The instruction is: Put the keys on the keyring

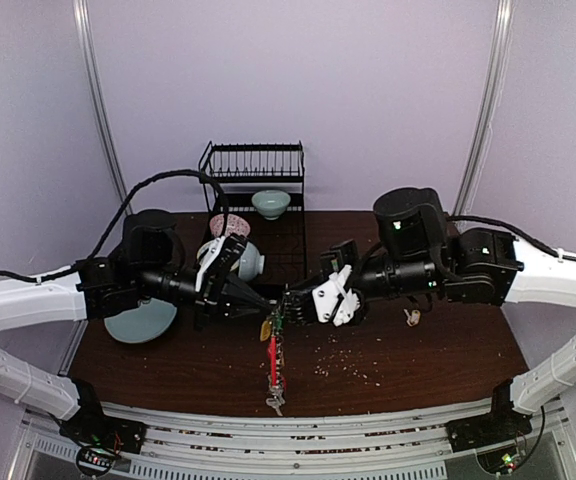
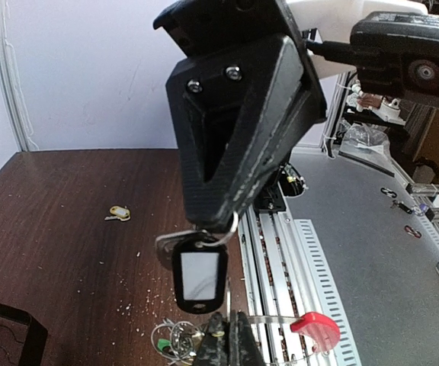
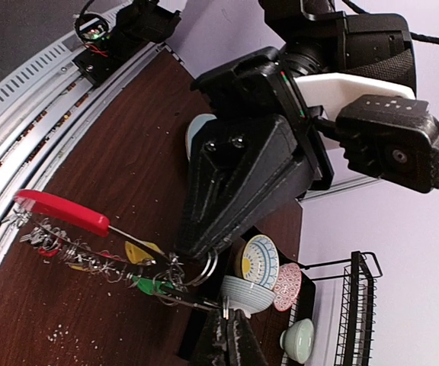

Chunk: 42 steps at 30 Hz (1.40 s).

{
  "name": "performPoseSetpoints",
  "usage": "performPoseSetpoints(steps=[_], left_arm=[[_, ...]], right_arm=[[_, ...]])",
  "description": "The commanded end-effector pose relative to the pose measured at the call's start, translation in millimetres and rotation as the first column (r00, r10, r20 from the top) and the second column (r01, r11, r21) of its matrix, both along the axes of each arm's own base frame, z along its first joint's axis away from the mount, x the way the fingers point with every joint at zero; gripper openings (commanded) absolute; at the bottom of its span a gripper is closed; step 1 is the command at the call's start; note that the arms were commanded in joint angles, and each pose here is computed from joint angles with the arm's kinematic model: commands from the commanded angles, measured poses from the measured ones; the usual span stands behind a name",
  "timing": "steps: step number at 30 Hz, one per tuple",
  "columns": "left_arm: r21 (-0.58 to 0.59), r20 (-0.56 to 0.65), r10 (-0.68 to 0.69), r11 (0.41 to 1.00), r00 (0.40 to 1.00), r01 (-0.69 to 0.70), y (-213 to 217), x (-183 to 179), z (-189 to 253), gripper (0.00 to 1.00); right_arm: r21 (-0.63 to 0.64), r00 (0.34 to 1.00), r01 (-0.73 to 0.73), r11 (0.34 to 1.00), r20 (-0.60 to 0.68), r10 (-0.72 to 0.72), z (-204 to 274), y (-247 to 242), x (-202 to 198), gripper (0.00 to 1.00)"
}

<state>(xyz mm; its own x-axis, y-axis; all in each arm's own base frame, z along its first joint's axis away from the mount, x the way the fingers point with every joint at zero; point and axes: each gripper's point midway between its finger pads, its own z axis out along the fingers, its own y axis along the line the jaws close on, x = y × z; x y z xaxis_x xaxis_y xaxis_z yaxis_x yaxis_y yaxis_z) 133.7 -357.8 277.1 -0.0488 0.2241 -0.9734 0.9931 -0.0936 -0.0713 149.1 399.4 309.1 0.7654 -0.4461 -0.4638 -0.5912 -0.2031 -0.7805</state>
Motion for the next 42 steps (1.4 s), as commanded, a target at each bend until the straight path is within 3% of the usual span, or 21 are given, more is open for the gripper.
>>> performPoseSetpoints(steps=[1,13,21,42], left_arm=[[-0.09,0.04,-0.059,0.994,0.997,0.063,-2,-10,25,0.0],[-0.125,0.035,-0.11,0.986,0.993,0.114,-1,-21,33,0.0],[-0.143,0.008,-0.135,0.981,0.991,0.135,-3,-28,35,0.0],[-0.116,-0.021,-0.122,0.986,0.992,0.119,-9,-25,27,0.0]], right_arm=[[-0.066,0.989,-0.048,0.997,-0.145,0.038,-13,-6,-14,0.0],[-0.021,0.899,-0.126,0.992,-0.426,0.105,-2,-14,-23,0.0],[0.051,0.968,-0.095,0.994,-0.226,0.105,3,-10,-16,0.0],[0.033,0.98,-0.133,0.991,-0.146,0.136,6,1,-24,0.0]])
